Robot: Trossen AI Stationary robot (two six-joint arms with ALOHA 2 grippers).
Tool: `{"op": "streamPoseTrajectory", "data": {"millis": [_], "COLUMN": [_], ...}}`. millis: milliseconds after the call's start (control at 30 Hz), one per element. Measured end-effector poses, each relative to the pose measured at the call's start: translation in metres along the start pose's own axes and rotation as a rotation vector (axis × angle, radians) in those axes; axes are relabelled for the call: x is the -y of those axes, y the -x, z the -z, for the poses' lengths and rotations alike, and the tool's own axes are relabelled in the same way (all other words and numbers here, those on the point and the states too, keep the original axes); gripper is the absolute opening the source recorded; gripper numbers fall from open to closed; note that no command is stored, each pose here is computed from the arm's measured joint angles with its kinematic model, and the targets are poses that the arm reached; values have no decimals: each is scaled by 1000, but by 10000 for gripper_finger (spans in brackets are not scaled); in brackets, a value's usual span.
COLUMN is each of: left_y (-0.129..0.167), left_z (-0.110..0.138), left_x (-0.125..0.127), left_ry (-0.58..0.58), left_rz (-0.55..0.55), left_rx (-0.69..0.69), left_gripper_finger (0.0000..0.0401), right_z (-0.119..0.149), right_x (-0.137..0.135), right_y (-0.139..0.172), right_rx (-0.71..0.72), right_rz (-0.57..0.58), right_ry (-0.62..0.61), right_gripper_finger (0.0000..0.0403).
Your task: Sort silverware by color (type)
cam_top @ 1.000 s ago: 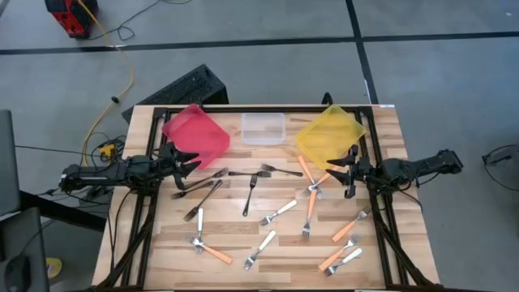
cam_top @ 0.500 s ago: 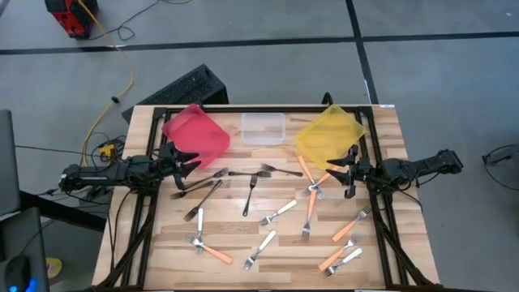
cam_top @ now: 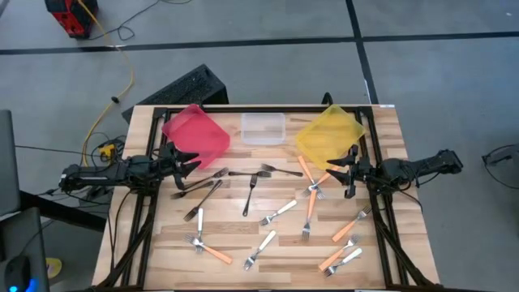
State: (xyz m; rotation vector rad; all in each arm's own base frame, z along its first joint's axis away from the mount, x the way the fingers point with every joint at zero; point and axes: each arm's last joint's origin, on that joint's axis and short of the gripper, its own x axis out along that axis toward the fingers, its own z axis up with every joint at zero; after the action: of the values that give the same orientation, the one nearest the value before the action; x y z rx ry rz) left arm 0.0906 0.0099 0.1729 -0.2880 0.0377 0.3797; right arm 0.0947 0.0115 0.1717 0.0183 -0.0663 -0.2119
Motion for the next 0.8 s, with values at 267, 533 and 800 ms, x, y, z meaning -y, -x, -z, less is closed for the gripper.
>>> {"op": "streamPoseTrajectory", "data": {"millis": [267, 533, 800], "left_y": [0, 0, 0], "left_z": [0, 0, 0], "left_x": [0, 0, 0], "left_ry": [0, 0, 17], "left_rz": [0, 0, 0], "left_rx": [0, 0, 2], "left_gripper_finger": [153, 153, 153], "right_z": [0, 0, -1], "right_x": [0, 0, 0], "right_y": [0, 0, 0], "right_rx": [0, 1, 10], "right_rz": [0, 0, -4], "right_ry": [0, 0, -369], "right_gripper_finger": [175, 175, 175]}}
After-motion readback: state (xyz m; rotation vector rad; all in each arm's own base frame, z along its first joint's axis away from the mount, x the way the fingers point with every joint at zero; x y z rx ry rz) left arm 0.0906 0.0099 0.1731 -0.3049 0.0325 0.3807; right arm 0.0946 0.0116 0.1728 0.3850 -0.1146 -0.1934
